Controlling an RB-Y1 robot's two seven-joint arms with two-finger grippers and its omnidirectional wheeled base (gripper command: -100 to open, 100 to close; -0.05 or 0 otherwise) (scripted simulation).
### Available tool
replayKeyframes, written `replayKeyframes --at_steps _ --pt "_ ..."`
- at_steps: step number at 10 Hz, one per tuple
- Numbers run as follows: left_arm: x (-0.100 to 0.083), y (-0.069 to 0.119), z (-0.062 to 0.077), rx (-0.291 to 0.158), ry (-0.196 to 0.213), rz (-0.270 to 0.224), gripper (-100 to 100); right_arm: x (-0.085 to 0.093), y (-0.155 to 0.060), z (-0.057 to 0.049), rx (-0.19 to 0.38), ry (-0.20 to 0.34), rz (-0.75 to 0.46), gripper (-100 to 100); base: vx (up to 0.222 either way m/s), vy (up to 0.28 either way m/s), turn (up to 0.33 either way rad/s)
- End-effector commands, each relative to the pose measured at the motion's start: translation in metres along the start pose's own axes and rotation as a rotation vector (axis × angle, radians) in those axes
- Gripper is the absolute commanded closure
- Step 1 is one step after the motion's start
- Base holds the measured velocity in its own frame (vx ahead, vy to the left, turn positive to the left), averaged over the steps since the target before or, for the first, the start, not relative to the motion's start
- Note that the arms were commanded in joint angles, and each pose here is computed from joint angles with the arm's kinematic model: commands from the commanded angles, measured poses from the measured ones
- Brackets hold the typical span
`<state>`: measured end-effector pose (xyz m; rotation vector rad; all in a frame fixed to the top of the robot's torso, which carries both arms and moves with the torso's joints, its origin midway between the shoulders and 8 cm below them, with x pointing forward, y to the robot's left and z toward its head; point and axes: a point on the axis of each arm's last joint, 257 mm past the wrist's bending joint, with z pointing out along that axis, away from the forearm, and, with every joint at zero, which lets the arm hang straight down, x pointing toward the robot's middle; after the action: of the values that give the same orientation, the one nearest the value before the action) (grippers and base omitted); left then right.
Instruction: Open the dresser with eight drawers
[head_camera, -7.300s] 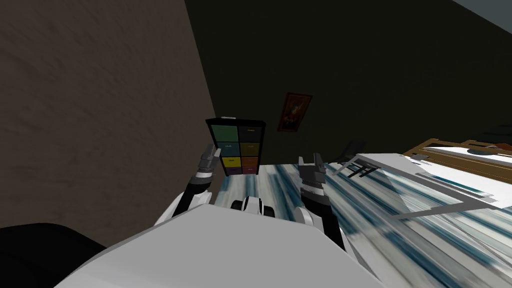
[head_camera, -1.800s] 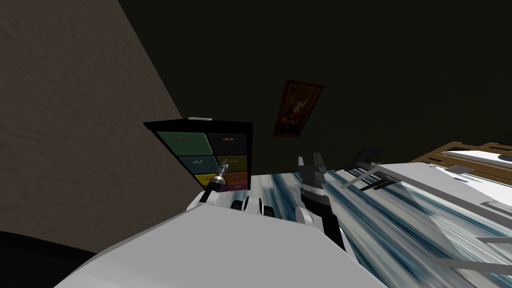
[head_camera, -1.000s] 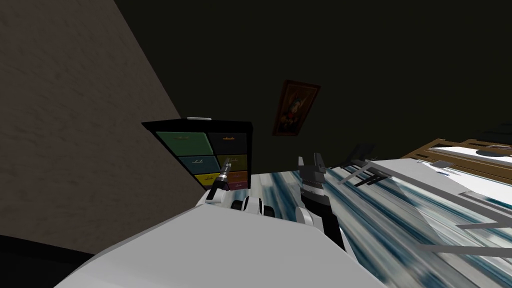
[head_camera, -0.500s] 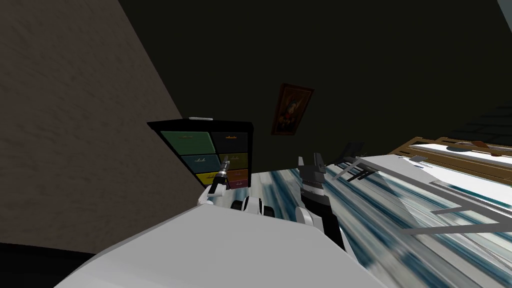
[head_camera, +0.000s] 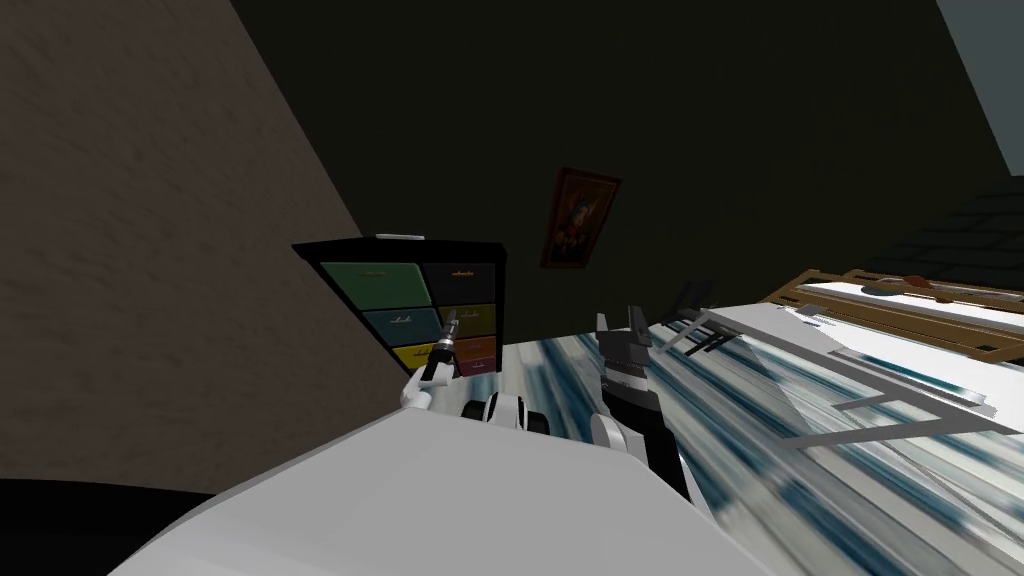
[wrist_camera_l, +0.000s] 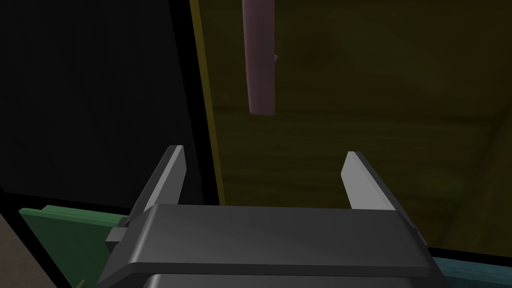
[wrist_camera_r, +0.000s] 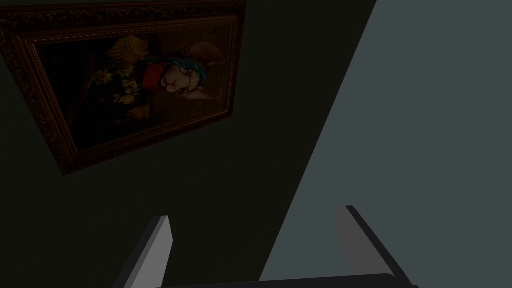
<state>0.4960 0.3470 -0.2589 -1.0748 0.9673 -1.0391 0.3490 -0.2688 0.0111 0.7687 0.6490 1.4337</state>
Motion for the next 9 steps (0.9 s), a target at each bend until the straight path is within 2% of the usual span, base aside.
replayKeyframes --at_steps 1,3,4,5,6,7,8,9 --pt "-0.011 0.001 0.013 0.009 -0.029 0.028 -100 0.000 0.000 0.000 0.000 0.000 0.000 0 -0.068 0.011 -0.186" --pt "-0.008 0.012 0.021 -0.014 -0.032 0.014 -100 0.000 0.000 0.000 0.000 0.000 0.000 0 -0.068 0.029 -0.043" --pt "-0.018 0.006 0.030 0.007 -0.060 0.040 -100 0.000 0.000 0.000 0.000 0.000 0.000 0 -0.096 0.044 -0.157" --pt "-0.021 0.006 0.037 0.005 -0.072 0.032 -100 0.000 0.000 0.000 0.000 0.000 0.000 0 -0.104 0.037 -0.103" --pt "-0.015 0.007 0.042 0.003 -0.066 0.024 -100 0.000 0.000 0.000 0.000 0.000 0.000 0 -0.045 0.015 0.004" --pt "-0.014 0.015 0.039 -0.016 -0.063 0.022 -100 0.000 0.000 0.000 0.000 0.000 0.000 0 -0.004 0.001 0.014" --pt "-0.022 0.009 0.049 0.002 -0.090 0.041 -100 0.000 0.000 0.000 0.000 0.000 0.000 0 -0.070 0.021 -0.160" --pt "-0.024 0.011 0.052 -0.004 -0.101 0.033 -100 0.000 0.000 0.000 0.000 0.000 0.000 0 -0.105 0.037 -0.109"
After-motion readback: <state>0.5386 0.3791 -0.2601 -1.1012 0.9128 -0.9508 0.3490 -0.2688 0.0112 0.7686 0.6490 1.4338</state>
